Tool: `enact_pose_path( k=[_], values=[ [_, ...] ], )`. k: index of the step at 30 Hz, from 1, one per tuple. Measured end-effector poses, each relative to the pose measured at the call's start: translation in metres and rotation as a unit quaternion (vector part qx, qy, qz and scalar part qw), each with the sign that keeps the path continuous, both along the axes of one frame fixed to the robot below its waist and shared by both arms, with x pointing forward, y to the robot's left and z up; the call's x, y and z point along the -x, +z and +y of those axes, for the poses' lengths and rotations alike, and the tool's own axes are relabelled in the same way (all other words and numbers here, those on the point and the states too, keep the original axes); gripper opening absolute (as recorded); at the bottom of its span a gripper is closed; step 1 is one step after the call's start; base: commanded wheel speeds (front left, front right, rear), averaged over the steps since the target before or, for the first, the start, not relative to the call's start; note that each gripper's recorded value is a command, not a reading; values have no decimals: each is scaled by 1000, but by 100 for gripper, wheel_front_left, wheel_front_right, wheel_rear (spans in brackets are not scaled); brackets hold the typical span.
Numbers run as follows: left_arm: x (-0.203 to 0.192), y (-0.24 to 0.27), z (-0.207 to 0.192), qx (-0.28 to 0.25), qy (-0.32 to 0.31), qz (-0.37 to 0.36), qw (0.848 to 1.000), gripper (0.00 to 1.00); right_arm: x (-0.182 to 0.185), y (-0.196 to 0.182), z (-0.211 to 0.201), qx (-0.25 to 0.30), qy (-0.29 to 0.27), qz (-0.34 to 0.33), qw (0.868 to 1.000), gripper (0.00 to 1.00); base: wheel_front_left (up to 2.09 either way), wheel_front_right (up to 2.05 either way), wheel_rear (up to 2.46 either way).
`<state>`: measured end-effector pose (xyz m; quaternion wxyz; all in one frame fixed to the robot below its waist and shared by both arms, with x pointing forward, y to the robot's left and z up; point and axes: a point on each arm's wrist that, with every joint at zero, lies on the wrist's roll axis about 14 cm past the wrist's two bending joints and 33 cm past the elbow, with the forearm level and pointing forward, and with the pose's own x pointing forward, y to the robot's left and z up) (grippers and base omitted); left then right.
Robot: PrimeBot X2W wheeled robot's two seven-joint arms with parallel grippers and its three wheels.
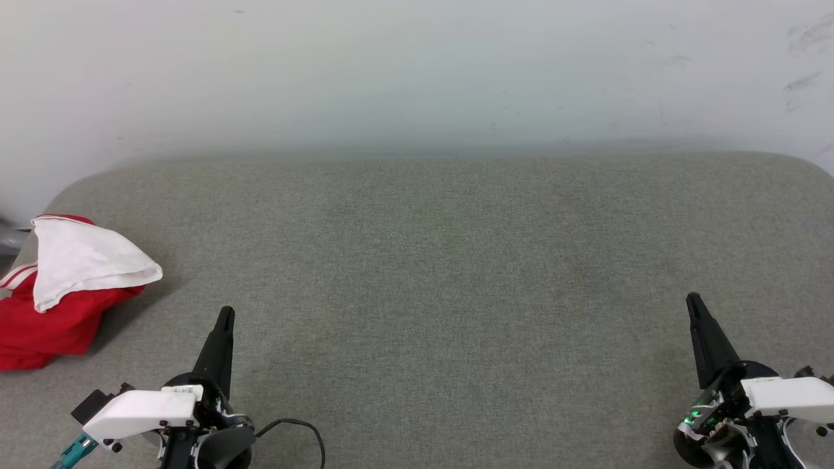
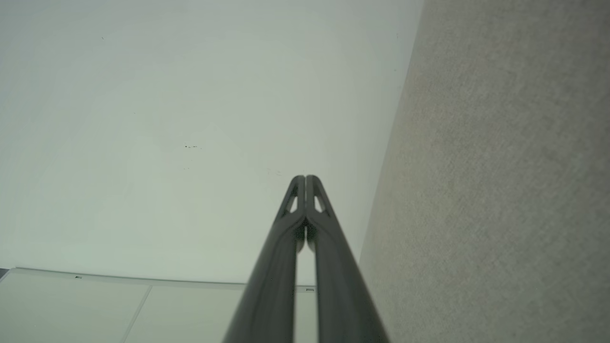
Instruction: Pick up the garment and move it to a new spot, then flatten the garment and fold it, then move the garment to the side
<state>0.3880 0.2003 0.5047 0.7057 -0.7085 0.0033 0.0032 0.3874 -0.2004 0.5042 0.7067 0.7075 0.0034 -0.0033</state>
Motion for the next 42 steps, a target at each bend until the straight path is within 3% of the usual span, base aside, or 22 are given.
enact_pose_path(
  k=[33,34,35,36,42],
  values=[
    [0,0,0,0,0,0,1000,0,0,0,0,0,0,0,1000,0,0,0,0],
    [0,0,0,0,0,0,1000,100,0,0,0,0,0,0,1000,100,0,0,0],
    [1,-3,-1,1,0,5,1000,0,1,-3,0,0,0,5,1000,0,0,0,0],
    [3,-8,-1,1,-1,13,1000,100,4,-9,0,-1,-1,14,1000,100,0,0,0],
    [12,-26,-1,0,6,39,999,100,13,-28,0,6,-5,42,999,100,0,0,0]
  ],
)
